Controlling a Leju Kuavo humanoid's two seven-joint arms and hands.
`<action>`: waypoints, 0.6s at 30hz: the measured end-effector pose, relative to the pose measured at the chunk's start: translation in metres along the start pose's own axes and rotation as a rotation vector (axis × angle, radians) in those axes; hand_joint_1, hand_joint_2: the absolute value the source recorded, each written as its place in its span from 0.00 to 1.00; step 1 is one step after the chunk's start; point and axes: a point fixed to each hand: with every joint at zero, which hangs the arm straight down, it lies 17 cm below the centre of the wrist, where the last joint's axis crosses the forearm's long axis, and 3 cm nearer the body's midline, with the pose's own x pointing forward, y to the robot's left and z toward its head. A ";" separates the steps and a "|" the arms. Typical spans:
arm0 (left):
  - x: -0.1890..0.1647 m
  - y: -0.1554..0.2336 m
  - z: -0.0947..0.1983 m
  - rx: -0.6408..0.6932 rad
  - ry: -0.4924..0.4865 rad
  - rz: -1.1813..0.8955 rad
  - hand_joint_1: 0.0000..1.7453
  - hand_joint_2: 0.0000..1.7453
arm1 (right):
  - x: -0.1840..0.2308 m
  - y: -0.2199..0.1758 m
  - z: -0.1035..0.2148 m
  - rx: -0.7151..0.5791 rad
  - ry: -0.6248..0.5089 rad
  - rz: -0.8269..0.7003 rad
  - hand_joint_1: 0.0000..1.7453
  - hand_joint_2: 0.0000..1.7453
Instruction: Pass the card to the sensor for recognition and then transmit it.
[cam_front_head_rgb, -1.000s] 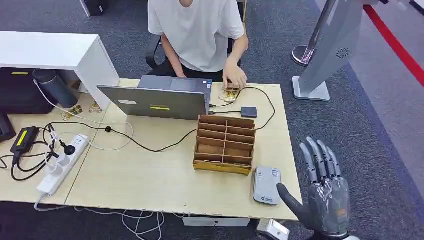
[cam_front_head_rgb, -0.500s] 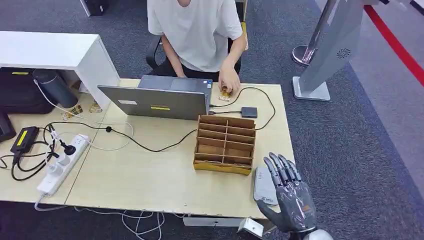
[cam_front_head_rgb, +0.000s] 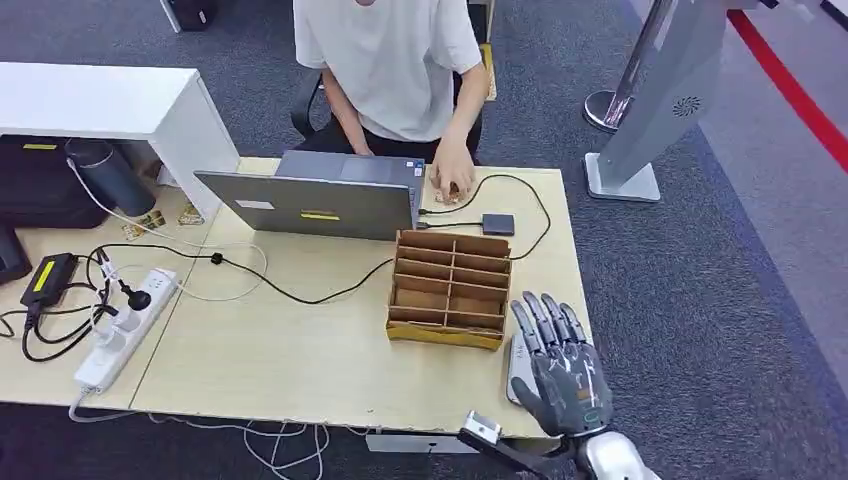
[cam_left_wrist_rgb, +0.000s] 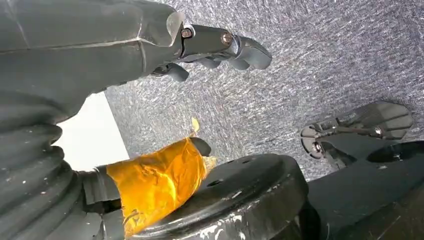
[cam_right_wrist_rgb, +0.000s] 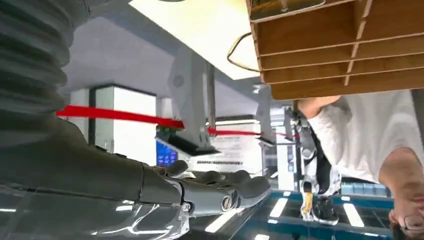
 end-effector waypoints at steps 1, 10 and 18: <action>0.000 0.000 0.000 0.000 -0.001 -0.002 0.00 1.00 | -0.001 0.003 -0.001 0.004 0.006 0.003 0.00 1.00; 0.000 0.001 0.000 0.001 -0.003 -0.010 0.00 1.00 | -0.004 0.020 -0.009 0.024 0.036 0.009 0.00 1.00; 0.000 0.001 0.000 0.001 -0.002 -0.018 0.00 1.00 | 0.000 0.027 -0.015 0.038 0.054 -0.021 0.00 1.00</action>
